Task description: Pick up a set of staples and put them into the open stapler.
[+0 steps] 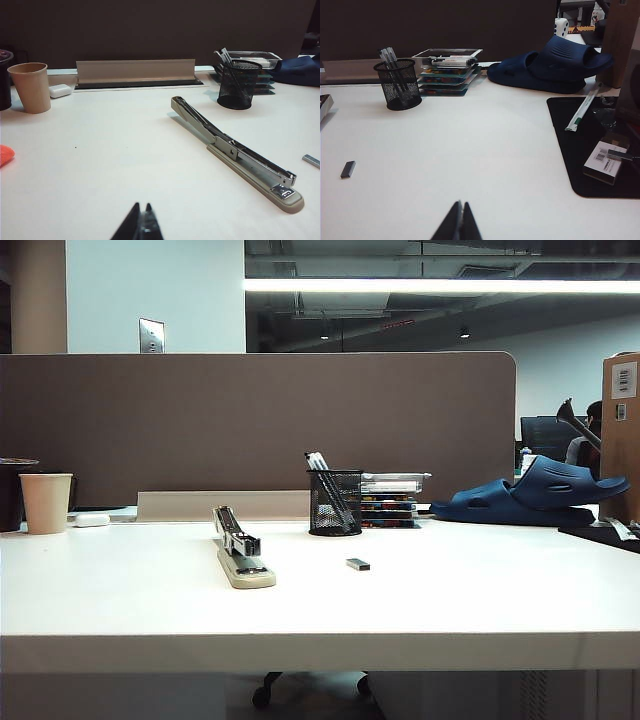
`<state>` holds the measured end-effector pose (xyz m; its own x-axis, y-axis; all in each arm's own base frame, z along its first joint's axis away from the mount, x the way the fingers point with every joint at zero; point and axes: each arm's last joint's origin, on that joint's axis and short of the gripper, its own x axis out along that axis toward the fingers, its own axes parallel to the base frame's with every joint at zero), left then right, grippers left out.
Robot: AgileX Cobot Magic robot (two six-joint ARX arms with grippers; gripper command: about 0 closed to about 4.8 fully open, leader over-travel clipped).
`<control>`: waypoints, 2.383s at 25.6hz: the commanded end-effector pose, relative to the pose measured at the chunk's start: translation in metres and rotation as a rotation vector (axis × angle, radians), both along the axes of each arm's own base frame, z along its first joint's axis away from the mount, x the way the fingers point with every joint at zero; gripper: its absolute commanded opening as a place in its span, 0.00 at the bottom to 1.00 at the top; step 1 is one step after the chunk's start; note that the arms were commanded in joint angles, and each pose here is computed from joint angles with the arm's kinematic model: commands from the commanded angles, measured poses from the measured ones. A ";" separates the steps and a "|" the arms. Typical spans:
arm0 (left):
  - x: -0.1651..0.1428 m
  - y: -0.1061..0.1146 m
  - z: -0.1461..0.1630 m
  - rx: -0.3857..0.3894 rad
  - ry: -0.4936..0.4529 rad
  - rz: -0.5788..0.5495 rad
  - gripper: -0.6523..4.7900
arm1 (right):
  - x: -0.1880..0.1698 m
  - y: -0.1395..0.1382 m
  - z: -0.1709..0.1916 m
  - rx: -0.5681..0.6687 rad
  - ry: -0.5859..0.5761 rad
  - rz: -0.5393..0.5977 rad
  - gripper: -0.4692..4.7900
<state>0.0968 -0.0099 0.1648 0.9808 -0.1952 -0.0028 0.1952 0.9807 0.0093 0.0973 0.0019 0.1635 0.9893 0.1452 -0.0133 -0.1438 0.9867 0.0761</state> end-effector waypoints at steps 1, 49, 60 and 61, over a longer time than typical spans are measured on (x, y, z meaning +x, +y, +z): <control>0.000 0.000 0.002 0.000 -0.017 0.000 0.11 | 0.000 0.000 0.000 0.000 -0.020 0.001 0.08; -0.005 -0.012 0.002 -0.001 -0.015 -0.445 0.11 | 0.094 0.046 0.158 -0.002 0.326 0.349 0.08; -0.005 -0.011 0.000 -0.004 0.002 -0.444 0.11 | 0.175 0.129 0.125 -0.104 0.567 0.469 0.09; -0.005 -0.011 0.000 -0.004 0.002 -0.444 0.11 | 0.181 0.137 0.119 -0.114 0.589 0.474 0.13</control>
